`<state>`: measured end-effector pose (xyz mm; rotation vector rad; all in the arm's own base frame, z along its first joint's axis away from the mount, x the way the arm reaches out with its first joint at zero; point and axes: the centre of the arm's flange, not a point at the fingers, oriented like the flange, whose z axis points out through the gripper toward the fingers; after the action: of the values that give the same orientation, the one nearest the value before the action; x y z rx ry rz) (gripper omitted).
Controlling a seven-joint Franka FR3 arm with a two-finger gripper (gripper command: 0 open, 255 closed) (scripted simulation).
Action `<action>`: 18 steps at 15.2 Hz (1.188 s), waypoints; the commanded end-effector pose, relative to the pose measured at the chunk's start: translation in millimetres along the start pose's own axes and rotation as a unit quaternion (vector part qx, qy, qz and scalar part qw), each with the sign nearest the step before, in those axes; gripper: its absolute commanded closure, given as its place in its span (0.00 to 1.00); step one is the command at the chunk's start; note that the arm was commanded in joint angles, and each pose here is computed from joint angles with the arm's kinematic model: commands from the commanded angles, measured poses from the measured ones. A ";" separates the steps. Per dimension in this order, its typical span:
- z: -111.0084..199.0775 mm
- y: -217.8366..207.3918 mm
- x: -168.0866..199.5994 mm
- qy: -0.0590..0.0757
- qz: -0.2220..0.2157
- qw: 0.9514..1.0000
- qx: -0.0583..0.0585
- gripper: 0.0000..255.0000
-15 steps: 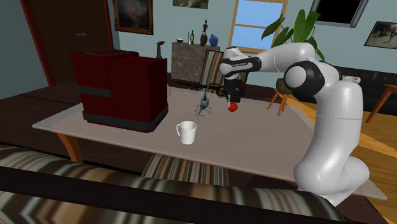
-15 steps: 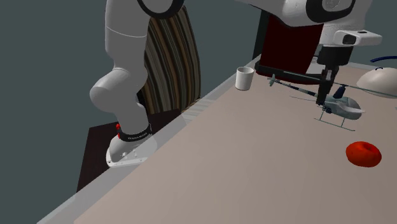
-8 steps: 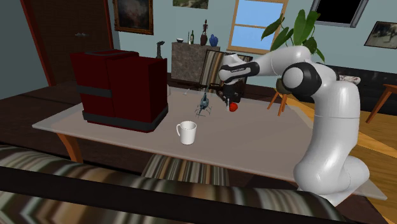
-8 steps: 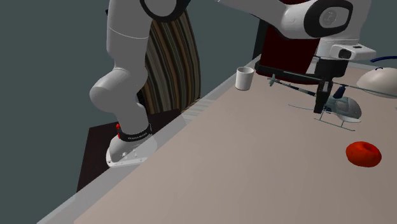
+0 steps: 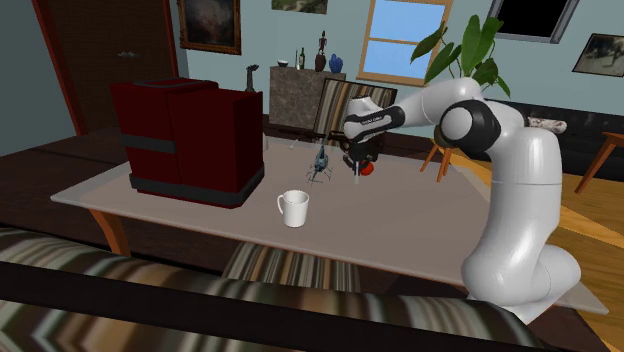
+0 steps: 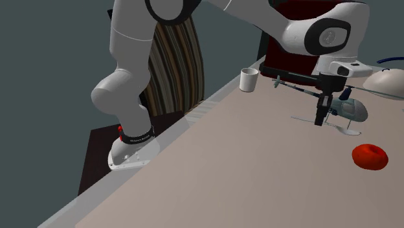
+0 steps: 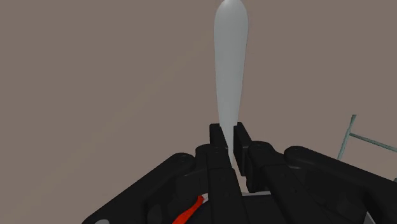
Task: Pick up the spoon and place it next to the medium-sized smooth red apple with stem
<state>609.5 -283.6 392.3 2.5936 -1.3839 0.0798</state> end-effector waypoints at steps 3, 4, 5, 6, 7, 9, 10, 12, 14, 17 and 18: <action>20.2 -4.3 -3.6 0.000 0.000 1.000 0.000 1.00; 25.4 -5.1 -4.4 0.000 0.000 1.000 0.000 1.00; 30.5 -5.9 -5.1 0.000 0.000 1.000 0.000 1.00; 35.7 -6.7 -5.9 0.000 0.000 1.000 0.000 1.00; 40.9 -7.5 -6.6 0.000 0.000 1.000 0.000 1.00; 45.3 -8.2 -7.3 0.000 0.000 1.000 0.000 1.00; 45.3 -8.2 -7.3 0.000 0.000 1.000 0.000 1.00; 45.3 -8.2 -7.2 0.000 0.000 1.000 0.000 1.00; 45.3 -8.2 -7.2 0.000 0.000 1.000 0.000 1.00; 45.3 -8.2 -7.2 0.000 0.000 1.000 0.000 0.00; 45.3 -8.2 -7.2 0.000 0.000 1.000 0.000 0.00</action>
<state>610.1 -282.4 345.7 2.5936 -1.3841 0.0805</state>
